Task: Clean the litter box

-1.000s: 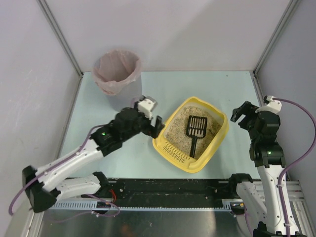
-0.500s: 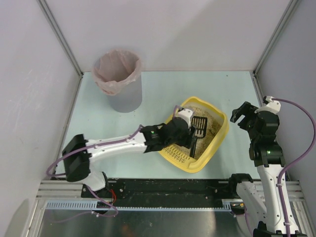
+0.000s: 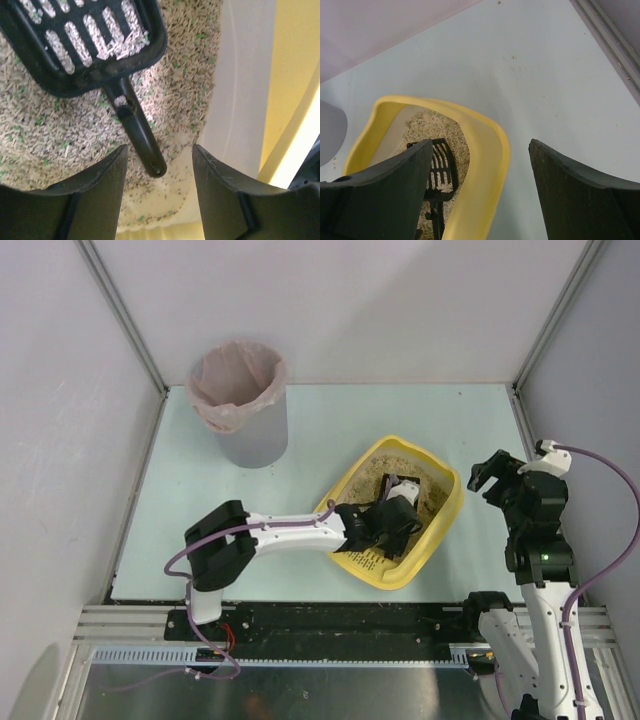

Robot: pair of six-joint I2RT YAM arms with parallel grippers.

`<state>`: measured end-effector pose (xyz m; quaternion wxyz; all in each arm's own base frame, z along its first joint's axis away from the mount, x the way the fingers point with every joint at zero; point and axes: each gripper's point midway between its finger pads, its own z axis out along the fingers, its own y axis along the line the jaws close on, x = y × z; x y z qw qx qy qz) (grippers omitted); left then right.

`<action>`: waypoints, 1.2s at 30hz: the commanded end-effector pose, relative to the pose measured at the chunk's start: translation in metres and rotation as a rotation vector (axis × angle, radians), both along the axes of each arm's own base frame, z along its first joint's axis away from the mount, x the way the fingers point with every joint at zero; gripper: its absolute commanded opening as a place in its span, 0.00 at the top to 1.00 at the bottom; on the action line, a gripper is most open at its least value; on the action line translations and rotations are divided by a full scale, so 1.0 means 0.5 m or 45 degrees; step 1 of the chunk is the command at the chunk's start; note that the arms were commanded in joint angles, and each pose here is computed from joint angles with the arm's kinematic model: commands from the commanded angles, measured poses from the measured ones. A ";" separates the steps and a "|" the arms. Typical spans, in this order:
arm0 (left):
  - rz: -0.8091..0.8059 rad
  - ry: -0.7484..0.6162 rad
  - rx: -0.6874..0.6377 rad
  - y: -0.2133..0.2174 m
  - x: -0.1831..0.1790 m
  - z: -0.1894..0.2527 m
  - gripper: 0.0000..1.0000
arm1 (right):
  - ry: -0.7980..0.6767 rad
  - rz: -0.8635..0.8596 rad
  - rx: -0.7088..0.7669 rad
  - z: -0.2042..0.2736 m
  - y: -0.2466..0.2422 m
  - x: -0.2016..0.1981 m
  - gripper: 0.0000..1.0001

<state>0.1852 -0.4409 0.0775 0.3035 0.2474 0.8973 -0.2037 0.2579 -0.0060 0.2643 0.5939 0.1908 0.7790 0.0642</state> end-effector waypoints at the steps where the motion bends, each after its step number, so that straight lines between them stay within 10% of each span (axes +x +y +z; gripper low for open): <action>1: 0.012 -0.047 -0.065 -0.043 0.027 0.031 0.42 | -0.056 -0.021 -0.001 0.020 -0.005 -0.003 0.17; 16: 0.086 -0.076 -0.010 -0.040 0.096 -0.006 0.47 | -0.066 -0.042 -0.005 0.025 -0.011 -0.002 0.19; 28: 0.099 -0.170 0.026 -0.035 0.139 0.008 0.75 | -0.070 -0.058 -0.007 0.026 -0.015 -0.005 0.23; 32: 0.067 -0.218 0.043 -0.026 0.147 0.032 1.00 | -0.062 -0.055 -0.008 0.023 -0.015 -0.004 0.23; 36: 0.010 -0.254 0.084 -0.007 0.154 0.052 1.00 | -0.068 -0.055 -0.008 0.025 -0.015 -0.005 0.24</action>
